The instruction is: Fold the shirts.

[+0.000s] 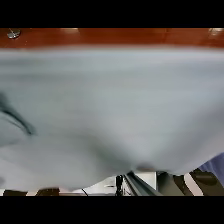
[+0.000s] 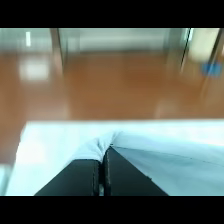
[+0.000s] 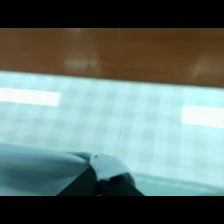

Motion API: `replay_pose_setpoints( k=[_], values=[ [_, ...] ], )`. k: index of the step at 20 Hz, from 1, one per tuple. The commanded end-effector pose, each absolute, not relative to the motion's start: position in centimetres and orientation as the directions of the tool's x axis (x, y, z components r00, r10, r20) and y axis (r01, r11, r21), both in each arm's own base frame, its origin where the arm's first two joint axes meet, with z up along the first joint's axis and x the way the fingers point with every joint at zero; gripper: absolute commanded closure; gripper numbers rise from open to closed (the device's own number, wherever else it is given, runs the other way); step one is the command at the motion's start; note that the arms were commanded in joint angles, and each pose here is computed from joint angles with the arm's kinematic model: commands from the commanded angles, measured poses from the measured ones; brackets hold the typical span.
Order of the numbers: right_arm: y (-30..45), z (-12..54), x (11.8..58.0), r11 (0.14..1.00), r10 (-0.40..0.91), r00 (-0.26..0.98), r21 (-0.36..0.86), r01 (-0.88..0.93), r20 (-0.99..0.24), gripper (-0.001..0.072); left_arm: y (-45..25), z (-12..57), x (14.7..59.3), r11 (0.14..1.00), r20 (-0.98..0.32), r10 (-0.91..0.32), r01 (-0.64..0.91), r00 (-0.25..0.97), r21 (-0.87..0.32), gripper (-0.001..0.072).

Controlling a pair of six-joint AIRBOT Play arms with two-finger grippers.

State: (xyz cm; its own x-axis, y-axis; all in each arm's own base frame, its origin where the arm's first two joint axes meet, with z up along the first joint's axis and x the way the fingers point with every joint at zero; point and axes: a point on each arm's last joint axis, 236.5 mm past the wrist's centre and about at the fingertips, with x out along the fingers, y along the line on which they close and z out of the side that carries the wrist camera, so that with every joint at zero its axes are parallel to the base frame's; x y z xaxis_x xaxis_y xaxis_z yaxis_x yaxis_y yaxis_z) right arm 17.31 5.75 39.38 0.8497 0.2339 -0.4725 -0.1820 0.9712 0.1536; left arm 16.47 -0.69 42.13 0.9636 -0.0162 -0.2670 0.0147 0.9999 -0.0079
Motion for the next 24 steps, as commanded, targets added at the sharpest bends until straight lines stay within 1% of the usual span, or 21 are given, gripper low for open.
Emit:
replay_pose_setpoints(
  k=[1,3,5,7,8,11,13,16,19,21,24],
  values=[
    [6.6,33.7,22.1,0.954,0.290,0.776,0.229,-0.191,-0.560,0.0695,-0.1,32.7,22.7,0.999,-0.497,-0.008,-0.016,0.868,-0.043,0.0679],
    [6.5,30.1,26.9,0.946,0.306,0.754,0.276,-0.172,-0.581,0.0695,-0.9,28.2,28.2,0.997,-0.550,-0.050,0.006,0.834,-0.082,0.0679],
    [6.6,26.2,31.5,0.936,0.328,0.706,0.317,-0.153,-0.628,0.0695,-1.2,23.9,33.3,0.994,-0.617,-0.069,0.002,0.784,-0.108,0.0679],
    [7.5,22.8,36.7,0.914,0.386,0.658,0.364,-0.178,-0.647,0.0695,-1.3,20.2,38.5,0.991,-0.661,-0.083,-0.006,0.745,-0.132,0.0679],
    [7.6,20.6,39.5,0.904,0.402,0.637,0.396,-0.162,-0.657,0.0695,-1.2,18.4,41.1,0.991,-0.674,-0.081,-0.015,0.734,-0.136,0.0679],
    [7.4,13.7,46.4,0.881,0.419,0.582,0.467,-0.076,-0.697,0.0695,-0.9,12.1,47.1,0.985,-0.745,-0.080,-0.063,0.662,-0.162,0.0679],
    [7.7,10.0,49.9,0.857,0.446,0.550,0.514,-0.034,-0.707,0.0695,-1.0,8.1,50.1,0.981,-0.779,-0.089,-0.081,0.620,-0.176,0.0678],
    [7.9,6.3,54.3,0.815,0.473,0.541,0.578,0.030,-0.695,0.0695,-1.6,3.2,52.8,0.973,-0.823,-0.119,-0.098,0.555,-0.207,0.0679],
    [8.0,4.0,56.8,0.800,0.487,0.519,0.597,0.058,-0.703,0.0695,-2.8,-0.1,54.0,0.955,-0.840,-0.173,-0.120,0.514,-0.271,0.0678],
    [8.3,2.8,57.0,0.792,0.500,0.485,0.606,0.078,-0.717,0.0695,-3.4,-1.3,53.7,0.948,-0.853,-0.199,-0.127,0.483,-0.293,0.0678],
    [8.5,1.9,55.0,0.809,0.522,0.397,0.586,0.051,-0.755,0.0695,-2.5,-1.1,51.4,0.971,-0.893,-0.212,-0.017,0.398,-0.238,0.0679]
  ],
)
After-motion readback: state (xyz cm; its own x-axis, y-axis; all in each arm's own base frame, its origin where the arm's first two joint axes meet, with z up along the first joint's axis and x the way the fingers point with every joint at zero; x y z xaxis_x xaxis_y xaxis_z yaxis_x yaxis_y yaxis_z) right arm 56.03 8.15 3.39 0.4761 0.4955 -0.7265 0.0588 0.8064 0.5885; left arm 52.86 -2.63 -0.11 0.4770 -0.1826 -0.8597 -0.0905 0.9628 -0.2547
